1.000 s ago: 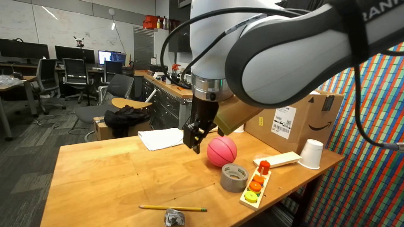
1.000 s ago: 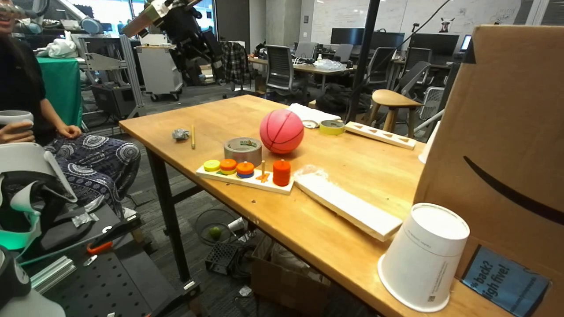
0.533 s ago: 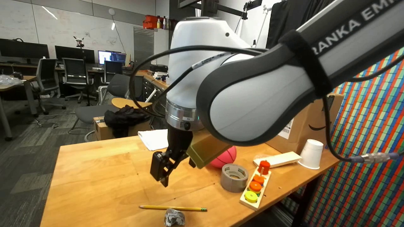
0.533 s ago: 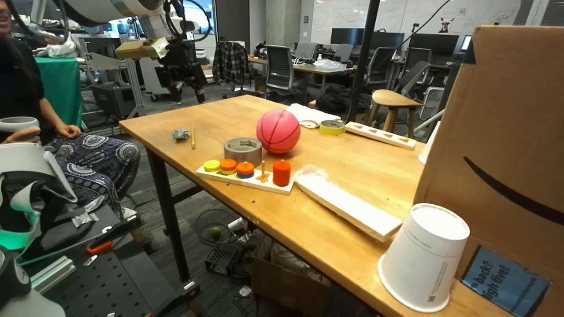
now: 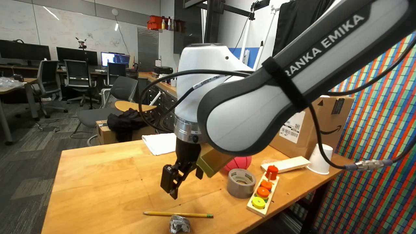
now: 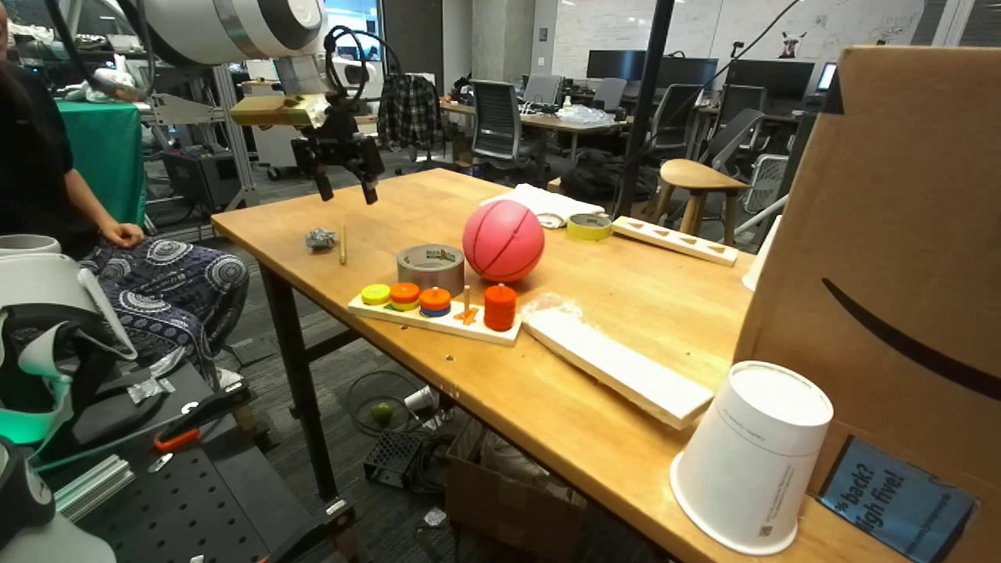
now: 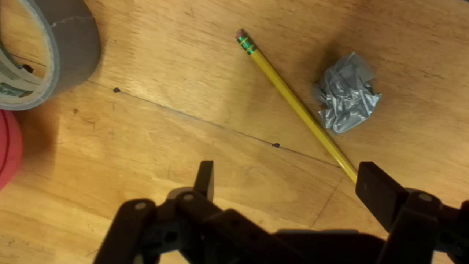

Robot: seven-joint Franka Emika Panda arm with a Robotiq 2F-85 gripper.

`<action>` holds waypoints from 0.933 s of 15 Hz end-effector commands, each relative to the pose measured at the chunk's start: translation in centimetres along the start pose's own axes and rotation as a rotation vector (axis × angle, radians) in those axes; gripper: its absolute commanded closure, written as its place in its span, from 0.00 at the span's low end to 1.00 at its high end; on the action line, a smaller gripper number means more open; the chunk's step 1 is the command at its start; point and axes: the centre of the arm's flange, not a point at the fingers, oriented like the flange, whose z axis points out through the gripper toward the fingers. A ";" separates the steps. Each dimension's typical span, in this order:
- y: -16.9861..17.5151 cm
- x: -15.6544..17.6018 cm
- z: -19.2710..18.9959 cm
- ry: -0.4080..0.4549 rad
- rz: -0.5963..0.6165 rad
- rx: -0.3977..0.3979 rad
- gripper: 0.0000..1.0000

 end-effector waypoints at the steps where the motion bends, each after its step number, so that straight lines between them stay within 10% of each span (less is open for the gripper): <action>1: 3.1 1.6 1.2 -0.015 0.001 0.027 0.00; 10: 17.9 0.3 6.0 -0.147 0.132 0.029 0.00; 14: 24.7 -3.2 1.5 -0.081 0.231 -0.050 0.00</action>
